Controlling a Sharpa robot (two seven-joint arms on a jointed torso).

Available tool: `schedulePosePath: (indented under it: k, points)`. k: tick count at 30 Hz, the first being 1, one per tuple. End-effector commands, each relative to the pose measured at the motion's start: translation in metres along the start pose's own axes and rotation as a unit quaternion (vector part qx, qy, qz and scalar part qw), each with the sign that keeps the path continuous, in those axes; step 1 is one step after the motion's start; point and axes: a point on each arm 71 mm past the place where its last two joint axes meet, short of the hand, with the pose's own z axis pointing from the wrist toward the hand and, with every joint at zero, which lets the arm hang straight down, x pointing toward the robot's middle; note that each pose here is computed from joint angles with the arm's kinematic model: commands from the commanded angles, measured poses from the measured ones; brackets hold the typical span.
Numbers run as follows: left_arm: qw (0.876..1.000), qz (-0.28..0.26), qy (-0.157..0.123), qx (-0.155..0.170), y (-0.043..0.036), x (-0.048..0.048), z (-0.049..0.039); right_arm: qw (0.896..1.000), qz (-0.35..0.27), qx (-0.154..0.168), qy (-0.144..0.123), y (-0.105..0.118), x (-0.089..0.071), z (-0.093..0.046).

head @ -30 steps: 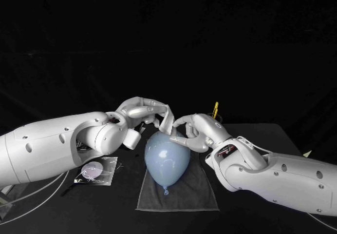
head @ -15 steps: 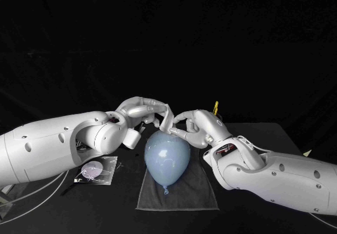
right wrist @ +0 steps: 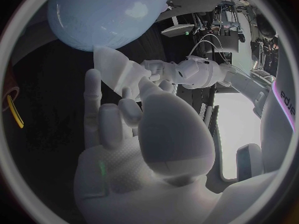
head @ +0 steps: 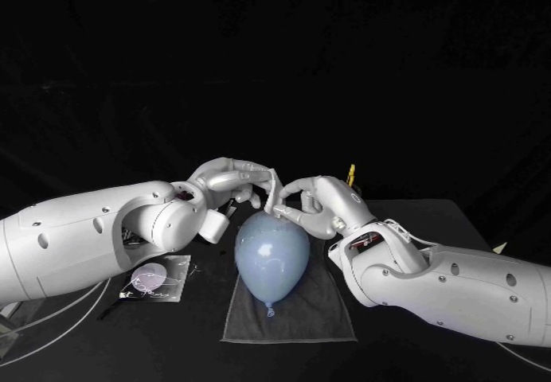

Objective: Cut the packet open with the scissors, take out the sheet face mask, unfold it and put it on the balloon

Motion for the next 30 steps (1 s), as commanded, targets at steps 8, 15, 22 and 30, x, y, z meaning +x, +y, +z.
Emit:
schedulePosePath:
  k: [8, 15, 22, 30]
  points:
    - [1.0, -0.003, 0.02, 0.005, -0.002, 0.0067, 0.0005, 1.0, -0.005, 0.002, 0.031, 0.0039, 0.007, 0.0019]
    - [1.0, -0.002, 0.011, 0.009, -0.0026, 0.0067, 0.0016, 0.999, -0.017, 0.008, 0.04, 0.0056, 0.0064, -0.0017]
    - [1.0, -0.001, 0.01, 0.008, -0.0026, 0.0072, 0.0023, 0.999, -0.04, 0.012, 0.03, 0.0073, 0.0053, -0.0036]
    - [1.0, -0.002, 0.014, 0.006, -0.0024, 0.0088, 0.0023, 0.998, -0.054, 0.019, 0.029, 0.0057, 0.0076, -0.001]
